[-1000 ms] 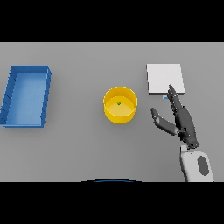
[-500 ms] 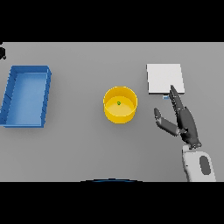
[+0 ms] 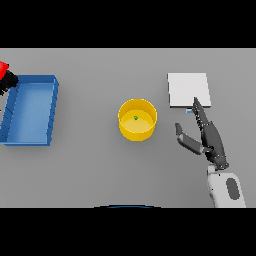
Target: Pick up the red beaker and tilt it to pour out 1 green nut into yellow bowl. Pick up the yellow bowl and place it on the metallic measuring scale.
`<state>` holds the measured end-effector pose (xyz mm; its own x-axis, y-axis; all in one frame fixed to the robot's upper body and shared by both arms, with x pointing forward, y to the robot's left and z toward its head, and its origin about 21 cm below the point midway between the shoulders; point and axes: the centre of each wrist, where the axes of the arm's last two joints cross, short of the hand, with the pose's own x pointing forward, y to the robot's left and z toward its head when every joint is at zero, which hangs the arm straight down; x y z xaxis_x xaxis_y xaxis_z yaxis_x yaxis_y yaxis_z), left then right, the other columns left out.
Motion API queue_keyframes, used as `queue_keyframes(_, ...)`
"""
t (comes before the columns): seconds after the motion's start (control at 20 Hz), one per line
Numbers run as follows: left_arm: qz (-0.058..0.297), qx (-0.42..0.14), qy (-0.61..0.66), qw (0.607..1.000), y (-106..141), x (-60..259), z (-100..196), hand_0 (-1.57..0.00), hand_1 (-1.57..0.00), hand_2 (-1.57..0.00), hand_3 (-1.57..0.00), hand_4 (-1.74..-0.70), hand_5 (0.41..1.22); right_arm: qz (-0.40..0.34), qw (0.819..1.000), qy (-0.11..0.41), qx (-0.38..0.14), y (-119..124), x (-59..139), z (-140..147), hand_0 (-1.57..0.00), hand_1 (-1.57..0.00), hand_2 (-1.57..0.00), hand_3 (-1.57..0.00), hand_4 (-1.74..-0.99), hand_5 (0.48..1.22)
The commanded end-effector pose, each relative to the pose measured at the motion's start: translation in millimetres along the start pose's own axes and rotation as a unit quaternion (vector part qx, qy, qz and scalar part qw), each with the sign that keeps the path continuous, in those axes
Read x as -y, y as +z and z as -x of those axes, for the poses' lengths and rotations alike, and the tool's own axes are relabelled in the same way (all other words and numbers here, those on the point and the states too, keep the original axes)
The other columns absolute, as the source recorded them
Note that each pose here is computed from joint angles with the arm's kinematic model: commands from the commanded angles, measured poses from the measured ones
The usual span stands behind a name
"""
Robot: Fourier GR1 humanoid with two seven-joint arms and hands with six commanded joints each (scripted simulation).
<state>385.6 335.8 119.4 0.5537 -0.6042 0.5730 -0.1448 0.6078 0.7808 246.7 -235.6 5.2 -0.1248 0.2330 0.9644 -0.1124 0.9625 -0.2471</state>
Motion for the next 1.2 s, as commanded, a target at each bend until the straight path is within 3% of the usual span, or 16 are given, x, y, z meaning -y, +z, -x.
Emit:
queue_keyframes(0.0,0.015,-0.001,-0.010,1.000,3,-1,3,-1.57,-1.57,-1.57,-1.09,-1.37,0.847,0.001,1.000,0.001,0.001,-1,0.3,0,0.00,0.00,0.00,0.00,-1.326,0.731)
queue_keyframes(0.05,0.023,-0.001,-0.014,1.000,4,-2,4,-1.57,-1.57,-1.57,-0.93,-1.25,0.810,-0.002,1.000,0.000,0.001,0,-0.5,0,0.00,0.00,0.00,0.00,-1.327,0.730)
queue_keyframes(0.1,0.041,0.011,-0.007,0.999,12,-3,2,-1.57,-1.52,-1.41,-0.85,-1.13,0.779,-0.004,1.000,0.001,-0.001,4,-1.0,3,0.00,0.00,0.00,0.00,-1.325,0.731)
queue_keyframes(0.15,0.060,0.022,0.005,0.998,17,-5,2,-1.44,-1.29,-1.16,-0.71,-1.05,0.757,-0.002,1.000,0.005,0.002,1,0.1,0,0.00,0.00,0.00,0.00,-1.320,0.731)
queue_keyframes(0.25,0.088,0.032,0.011,0.996,21,-12,2,-0.98,-0.83,-0.75,-0.46,-0.92,0.716,0.003,1.000,0.001,0.003,2,1.4,1,0.00,0.00,0.00,0.00,-1.321,0.727)
queue_keyframes(0.35,0.107,0.039,-0.002,0.994,24,-10,-1,-0.63,-0.53,-0.48,-0.30,-0.85,0.688,0.004,1.000,0.000,0.000,2,0.6,-1,0.00,0.00,0.00,0.00,-1.321,0.725)
queue_keyframes(0.45,0.116,0.034,-0.030,0.992,23,-8,0,-0.40,-0.34,-0.31,-0.19,-0.81,0.667,0.001,1.000,0.000,-0.001,5,1.9,0,0.00,0.00,0.00,0.00,-1.316,0.724)
queue_keyframes(0.6,0.117,0.025,-0.048,0.992,21,-8,-2,-0.21,-0.17,-0.16,-0.10,-0.78,0.655,0.001,1.000,0.007,0.000,3,0.1,-1,0.00,0.00,0.00,0.00,-1.308,0.717)
queue_keyframes(0.85,0.098,0.039,-0.061,0.993,19,-3,1,-0.07,-0.06,-0.05,-0.03,-0.73,0.658,-0.001,1.000,0.009,-0.005,1,-2.6,-3,0.00,0.00,0.00,0.00,-1.279,0.713)
queue_keyframes(1.0,0.089,0.049,-0.036,0.994,19,-1,0,-0.03,-0.03,-0.03,-0.02,-0.72,0.667,0.002,0.997,0.068,-0.020,-7,-3.3,-9,0.00,0.00,0.00,0.00,-1.262,0.675)
queue_keyframes(1.15,0.087,0.059,-0.027,0.994,20,0,-2,-0.02,-0.01,-0.01,-0.01,-0.72,0.685,-0.061,0.992,0.104,0.029,-22,-0.3,-25,-0.01,0.00,0.00,0.00,-1.167,0.672)
